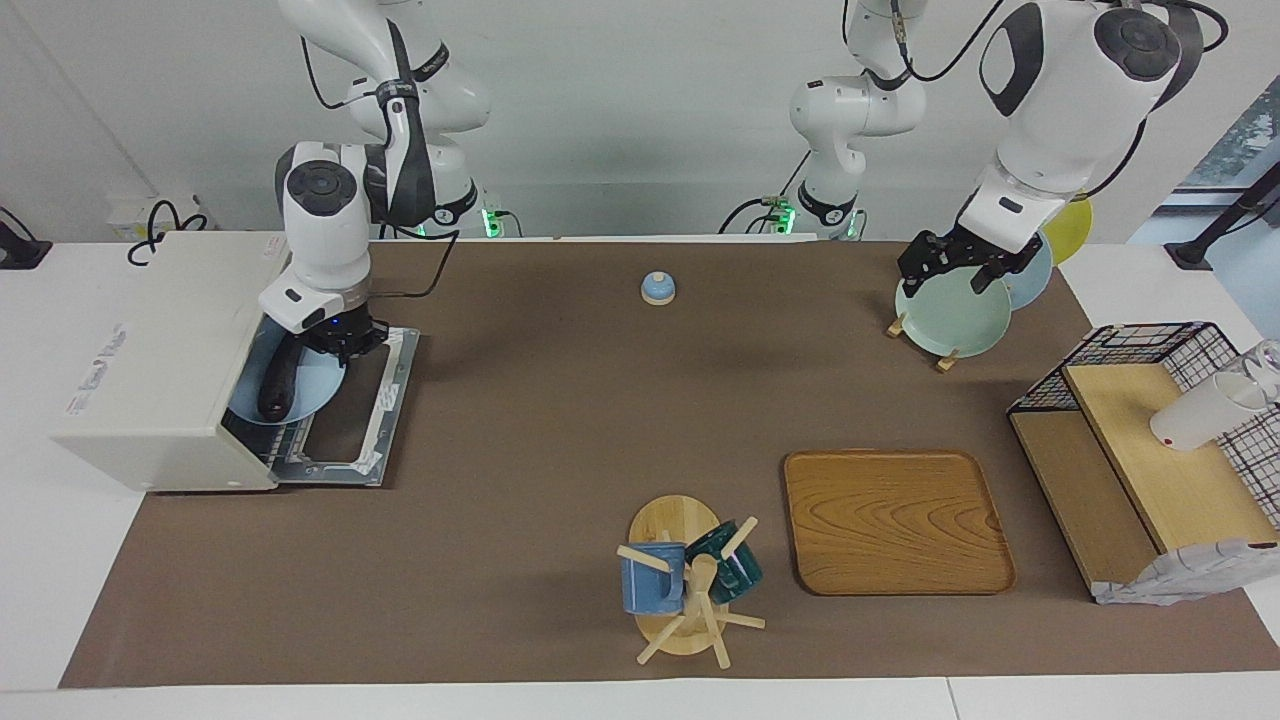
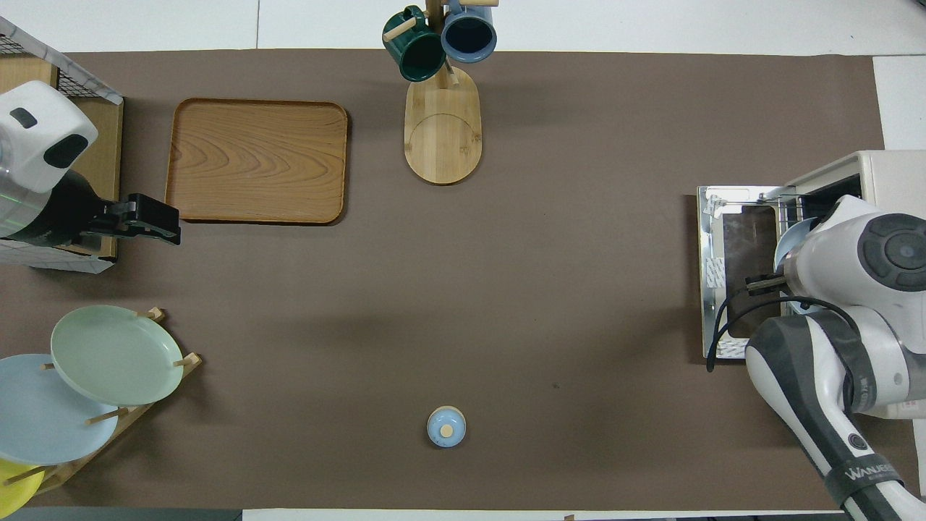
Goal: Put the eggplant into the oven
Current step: 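Carry the plate with the eggplant into the open oven with the right gripper, then set the plate down inside the oven and withdraw the right gripper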
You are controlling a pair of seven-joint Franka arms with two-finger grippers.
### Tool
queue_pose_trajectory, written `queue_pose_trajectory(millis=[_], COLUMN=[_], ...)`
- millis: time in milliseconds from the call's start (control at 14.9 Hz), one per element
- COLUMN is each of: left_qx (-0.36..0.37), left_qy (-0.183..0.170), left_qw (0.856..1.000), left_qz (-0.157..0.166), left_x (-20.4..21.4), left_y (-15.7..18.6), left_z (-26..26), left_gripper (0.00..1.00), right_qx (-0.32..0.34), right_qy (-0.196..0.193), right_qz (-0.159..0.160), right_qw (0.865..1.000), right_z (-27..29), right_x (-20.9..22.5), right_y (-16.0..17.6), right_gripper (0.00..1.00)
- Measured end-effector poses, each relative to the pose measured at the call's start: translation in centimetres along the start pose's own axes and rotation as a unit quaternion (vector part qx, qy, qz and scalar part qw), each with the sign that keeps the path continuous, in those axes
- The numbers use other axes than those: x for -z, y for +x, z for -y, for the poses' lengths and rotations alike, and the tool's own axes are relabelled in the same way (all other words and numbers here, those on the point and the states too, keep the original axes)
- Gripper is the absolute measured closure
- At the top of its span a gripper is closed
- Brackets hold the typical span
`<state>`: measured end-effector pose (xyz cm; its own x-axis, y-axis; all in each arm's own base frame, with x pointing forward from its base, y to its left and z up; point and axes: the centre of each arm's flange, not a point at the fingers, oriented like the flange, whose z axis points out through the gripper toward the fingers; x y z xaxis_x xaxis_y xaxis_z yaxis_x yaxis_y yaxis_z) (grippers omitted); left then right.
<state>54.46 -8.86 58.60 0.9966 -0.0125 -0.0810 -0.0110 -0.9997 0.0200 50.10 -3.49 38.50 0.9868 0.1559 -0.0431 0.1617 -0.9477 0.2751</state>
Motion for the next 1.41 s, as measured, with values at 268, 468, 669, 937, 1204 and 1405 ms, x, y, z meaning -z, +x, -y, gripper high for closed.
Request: queue_pose_trajectory(millis=[268, 468, 669, 937, 1204, 1405], left_qx=[0.000, 0.001, 0.002, 0.002, 0.002, 0.002], left_qy=[0.000, 0.000, 0.000, 0.000, 0.000, 0.000], left_qw=[1.000, 1.000, 1.000, 1.000, 1.000, 1.000], left_qz=[0.000, 0.000, 0.000, 0.000, 0.000, 0.000], left_x=[0.0, 0.0, 0.0, 0.0, 0.0, 0.0], left_y=[0.0, 0.0, 0.0, 0.0, 0.0, 0.0], left_z=[0.0, 0.2, 0.2, 0.2, 0.2, 0.2], left_gripper=[0.00, 0.00, 0.00, 0.00, 0.00, 0.00], right_qx=[-0.001, -0.002, -0.011, -0.013, -0.012, -0.018], right_qy=[0.001, 0.004, 0.017, 0.030, 0.067, 0.073], right_qz=[-0.002, -0.001, 0.000, -0.010, -0.034, -0.035], right_qw=[1.000, 1.000, 1.000, 0.999, 0.997, 0.997], right_z=[-0.8, -0.7, -0.5, 0.3, 3.6, 5.9], right_x=[-0.3, -0.4, -0.5, 0.8, 2.8, 0.7], right_y=[-0.2, -0.2, -0.3, 0.5, 2.0, 3.2], right_gripper=[0.96, 0.88, 0.85, 0.75, 0.77, 0.99])
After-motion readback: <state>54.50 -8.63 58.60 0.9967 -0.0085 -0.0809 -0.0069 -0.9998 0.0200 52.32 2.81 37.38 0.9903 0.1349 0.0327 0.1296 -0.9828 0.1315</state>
